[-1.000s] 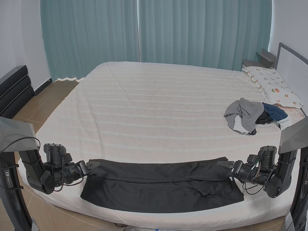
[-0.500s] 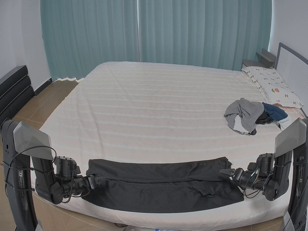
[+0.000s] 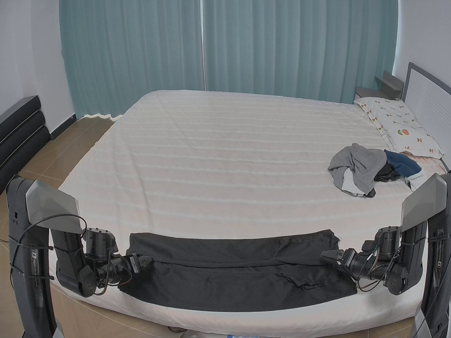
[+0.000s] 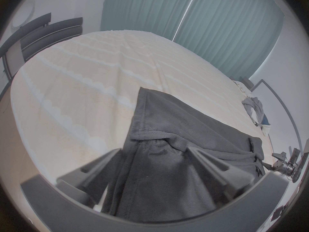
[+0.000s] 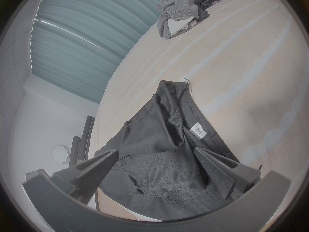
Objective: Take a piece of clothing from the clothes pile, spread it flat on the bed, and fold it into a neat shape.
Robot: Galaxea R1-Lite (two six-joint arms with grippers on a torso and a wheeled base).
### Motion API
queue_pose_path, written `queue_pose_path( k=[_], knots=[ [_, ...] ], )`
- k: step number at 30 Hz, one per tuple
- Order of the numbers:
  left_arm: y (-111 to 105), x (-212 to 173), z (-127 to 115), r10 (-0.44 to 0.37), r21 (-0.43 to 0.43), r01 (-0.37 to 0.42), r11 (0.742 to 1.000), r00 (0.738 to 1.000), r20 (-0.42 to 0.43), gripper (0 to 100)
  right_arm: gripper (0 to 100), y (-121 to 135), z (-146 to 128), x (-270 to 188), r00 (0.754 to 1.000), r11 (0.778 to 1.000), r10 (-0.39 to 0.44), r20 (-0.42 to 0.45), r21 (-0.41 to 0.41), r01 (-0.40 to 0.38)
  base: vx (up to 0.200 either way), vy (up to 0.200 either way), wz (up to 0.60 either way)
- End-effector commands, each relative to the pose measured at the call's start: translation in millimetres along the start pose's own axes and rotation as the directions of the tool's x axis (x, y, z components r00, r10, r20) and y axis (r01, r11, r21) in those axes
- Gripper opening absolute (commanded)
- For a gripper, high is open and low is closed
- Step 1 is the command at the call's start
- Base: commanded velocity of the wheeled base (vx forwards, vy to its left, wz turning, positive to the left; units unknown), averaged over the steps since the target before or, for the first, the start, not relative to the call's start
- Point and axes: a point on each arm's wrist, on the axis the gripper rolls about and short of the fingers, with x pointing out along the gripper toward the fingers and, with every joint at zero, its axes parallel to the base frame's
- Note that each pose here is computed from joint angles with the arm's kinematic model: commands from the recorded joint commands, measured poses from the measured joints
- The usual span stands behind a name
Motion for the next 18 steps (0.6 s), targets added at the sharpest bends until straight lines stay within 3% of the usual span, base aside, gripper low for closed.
queue_pose_path(
  k=[1, 5, 18],
  knots=[
    [3.4, -1.4, -2.3, 0.030, -0.009, -0.030, 1.000, 1.000, -0.002, 0, 100, 0.6, 0.8, 0.3, 1.000, 1.000, 0.009, 0.009, -0.005, -0.009, 0.000, 0.000, 0.00],
    [6.8, -4.7, -4.8, 0.099, -0.039, -0.099, 0.994, 0.995, 0.021, 0, 100, 0.2, 0.3, 0.2, 1.000, 1.000, 0.007, 0.007, -0.005, -0.007, 0.000, 0.000, 0.00],
    [17.7, -8.0, -4.6, 0.161, -0.069, -0.156, 0.985, 0.985, 0.062, 0, 100, 0.0, -0.3, -0.3, 1.000, 1.000, 0.005, 0.005, -0.004, -0.005, 0.000, 0.000, 0.00]
  ],
)
